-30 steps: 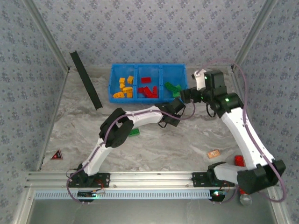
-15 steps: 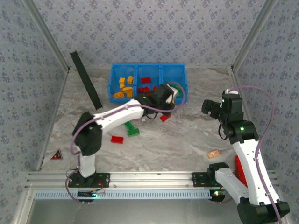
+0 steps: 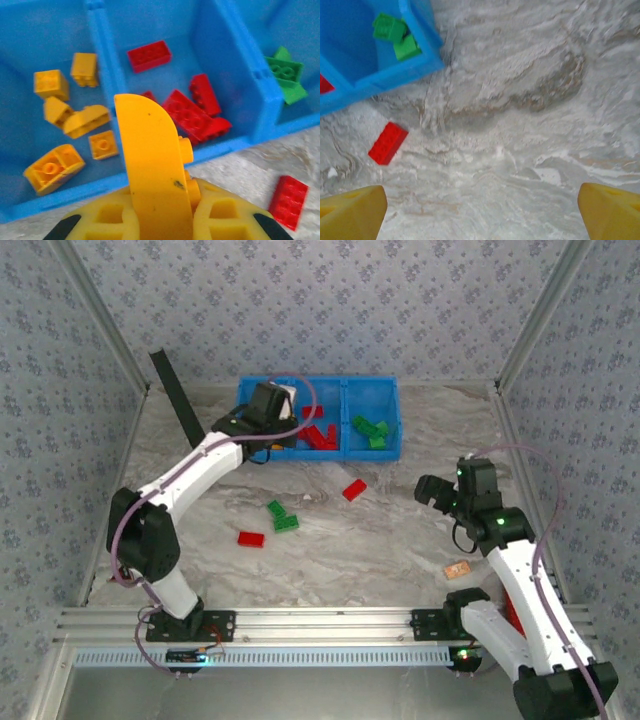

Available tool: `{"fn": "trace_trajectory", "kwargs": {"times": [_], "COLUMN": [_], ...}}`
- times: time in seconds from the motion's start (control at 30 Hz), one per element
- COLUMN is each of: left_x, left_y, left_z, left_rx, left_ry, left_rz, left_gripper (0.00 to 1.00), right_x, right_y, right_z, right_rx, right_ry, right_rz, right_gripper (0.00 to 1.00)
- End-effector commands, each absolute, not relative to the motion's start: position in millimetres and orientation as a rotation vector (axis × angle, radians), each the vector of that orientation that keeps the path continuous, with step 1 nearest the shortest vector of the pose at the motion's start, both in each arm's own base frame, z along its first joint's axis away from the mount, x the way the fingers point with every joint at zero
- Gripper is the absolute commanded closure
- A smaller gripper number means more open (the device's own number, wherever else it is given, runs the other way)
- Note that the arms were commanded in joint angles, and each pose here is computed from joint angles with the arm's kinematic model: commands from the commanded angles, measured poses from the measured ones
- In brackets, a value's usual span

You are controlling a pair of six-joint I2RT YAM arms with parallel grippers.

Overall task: Sort the legos into containers by color
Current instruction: Place the lego in the container.

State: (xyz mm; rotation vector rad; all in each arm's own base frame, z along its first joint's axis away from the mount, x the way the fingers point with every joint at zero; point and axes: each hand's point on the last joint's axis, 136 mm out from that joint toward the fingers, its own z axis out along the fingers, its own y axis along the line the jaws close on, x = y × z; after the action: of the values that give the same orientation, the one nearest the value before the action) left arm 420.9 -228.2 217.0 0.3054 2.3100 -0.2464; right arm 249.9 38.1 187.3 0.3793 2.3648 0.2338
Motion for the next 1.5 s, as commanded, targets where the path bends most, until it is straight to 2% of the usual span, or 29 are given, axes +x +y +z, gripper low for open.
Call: {"fn": "trace_trajectory", "kwargs": {"times": [0.0, 0.2, 0.77, 0.9, 1.1, 1.3, 1.47], "left_x": [434.5, 465.9, 527.0, 530.4, 530.0, 528.6, 525.3], "left_y": [-211.5, -185.0, -178.9, -176.3, -171.1, -171.9, -168.5], "left_z": [227.3, 210.8, 130.3, 110.8, 90.8, 95.7, 114.6], "left_rx": [0.251, 0.152, 0.106, 0.1, 0.088, 0.103, 0.106], "left_ry": [2.294, 2.343, 2.515, 2.552, 2.586, 2.571, 2.537], "left_rz": [-0.231, -0.19, -0.213, -0.204, -0.198, -0.218, -0.211], "left_gripper": [0.91, 0.91, 0.9, 0.85, 0.7, 0.53, 0.47], "right_x": [247.9, 251.0, 277.9, 285.6, 298.9, 312.9, 325.5], "right_y": [51.3, 76.8, 131.0, 145.4, 158.9, 168.6, 180.2], "right_z": [171.6, 148.5, 112.3, 105.1, 94.9, 81.6, 74.0], "right_rx": [0.399, 0.373, 0.309, 0.258, 0.234, 0.22, 0.24], "right_ry": [2.415, 2.497, 2.622, 2.651, 2.681, 2.731, 2.739], "right_rz": [0.268, 0.294, 0.33, 0.347, 0.335, 0.307, 0.333], "right_gripper": [0.01, 0.04, 0.02, 0.0, 0.0, 0.0, 0.01]}}
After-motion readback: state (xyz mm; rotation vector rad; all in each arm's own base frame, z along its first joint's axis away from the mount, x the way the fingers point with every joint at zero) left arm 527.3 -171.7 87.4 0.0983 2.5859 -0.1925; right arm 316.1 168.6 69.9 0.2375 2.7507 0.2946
